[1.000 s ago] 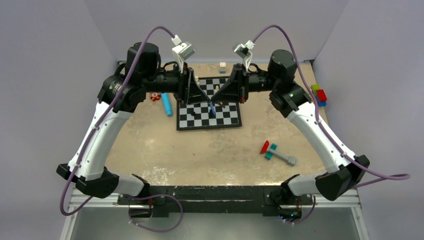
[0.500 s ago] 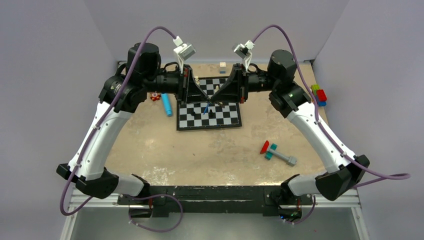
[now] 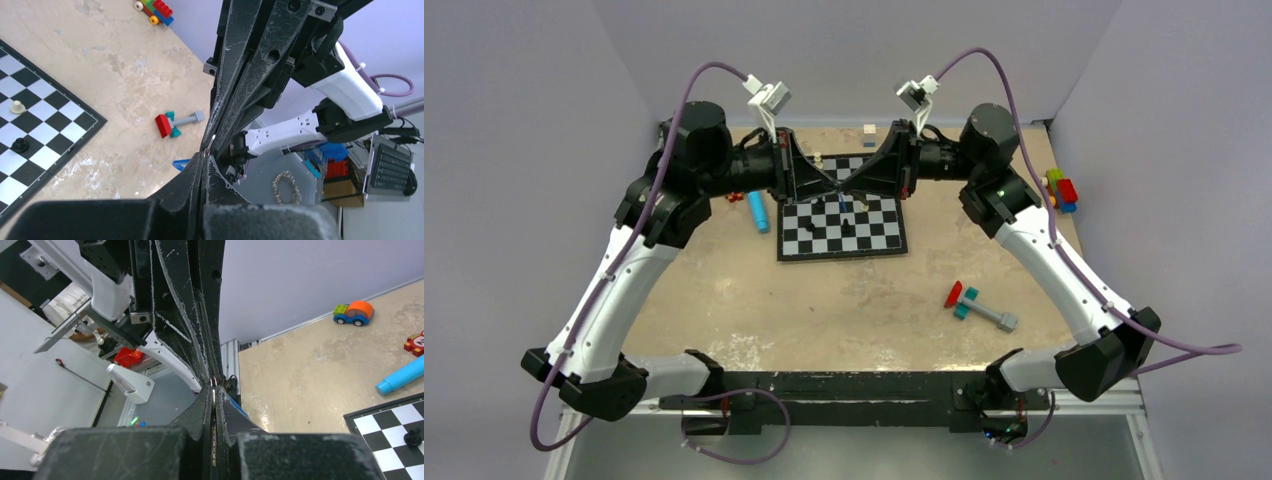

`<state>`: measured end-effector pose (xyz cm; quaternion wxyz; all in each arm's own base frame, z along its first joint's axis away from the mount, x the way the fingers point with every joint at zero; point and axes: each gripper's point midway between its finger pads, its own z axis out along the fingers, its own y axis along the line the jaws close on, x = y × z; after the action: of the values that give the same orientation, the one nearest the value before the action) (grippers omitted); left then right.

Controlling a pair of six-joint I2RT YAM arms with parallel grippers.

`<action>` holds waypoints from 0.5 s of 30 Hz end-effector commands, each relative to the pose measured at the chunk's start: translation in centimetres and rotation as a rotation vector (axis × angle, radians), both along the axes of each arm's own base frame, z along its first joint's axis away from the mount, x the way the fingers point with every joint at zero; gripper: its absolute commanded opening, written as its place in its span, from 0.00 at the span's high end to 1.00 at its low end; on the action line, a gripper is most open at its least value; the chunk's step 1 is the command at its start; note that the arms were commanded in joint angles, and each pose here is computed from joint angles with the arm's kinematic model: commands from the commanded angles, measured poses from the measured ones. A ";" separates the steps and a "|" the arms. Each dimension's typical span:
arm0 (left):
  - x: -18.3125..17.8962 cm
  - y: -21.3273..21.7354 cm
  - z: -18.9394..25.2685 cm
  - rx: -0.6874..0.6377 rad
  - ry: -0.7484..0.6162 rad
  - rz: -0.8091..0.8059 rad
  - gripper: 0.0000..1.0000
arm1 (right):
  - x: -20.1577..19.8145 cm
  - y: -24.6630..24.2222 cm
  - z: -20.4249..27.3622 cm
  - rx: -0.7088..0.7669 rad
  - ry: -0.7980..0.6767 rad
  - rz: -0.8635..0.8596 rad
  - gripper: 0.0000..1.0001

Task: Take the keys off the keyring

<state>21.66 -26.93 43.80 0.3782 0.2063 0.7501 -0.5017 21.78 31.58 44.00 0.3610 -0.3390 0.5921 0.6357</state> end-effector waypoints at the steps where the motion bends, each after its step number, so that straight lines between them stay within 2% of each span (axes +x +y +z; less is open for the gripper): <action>1: 1.9 -0.2 2.8 -0.124 -0.052 0.124 1.00 | -1.4 -0.1 3.3 0.095 -0.079 -0.003 1.00; 15: 2.6 -0.5 3.3 -0.165 -0.083 0.197 1.00 | -1.4 0.5 3.8 0.126 -0.077 0.013 1.00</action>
<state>22.76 -26.87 45.78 0.4412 0.1349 0.7269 -0.5086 22.79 31.77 46.03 0.4001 -0.3144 0.5711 0.6442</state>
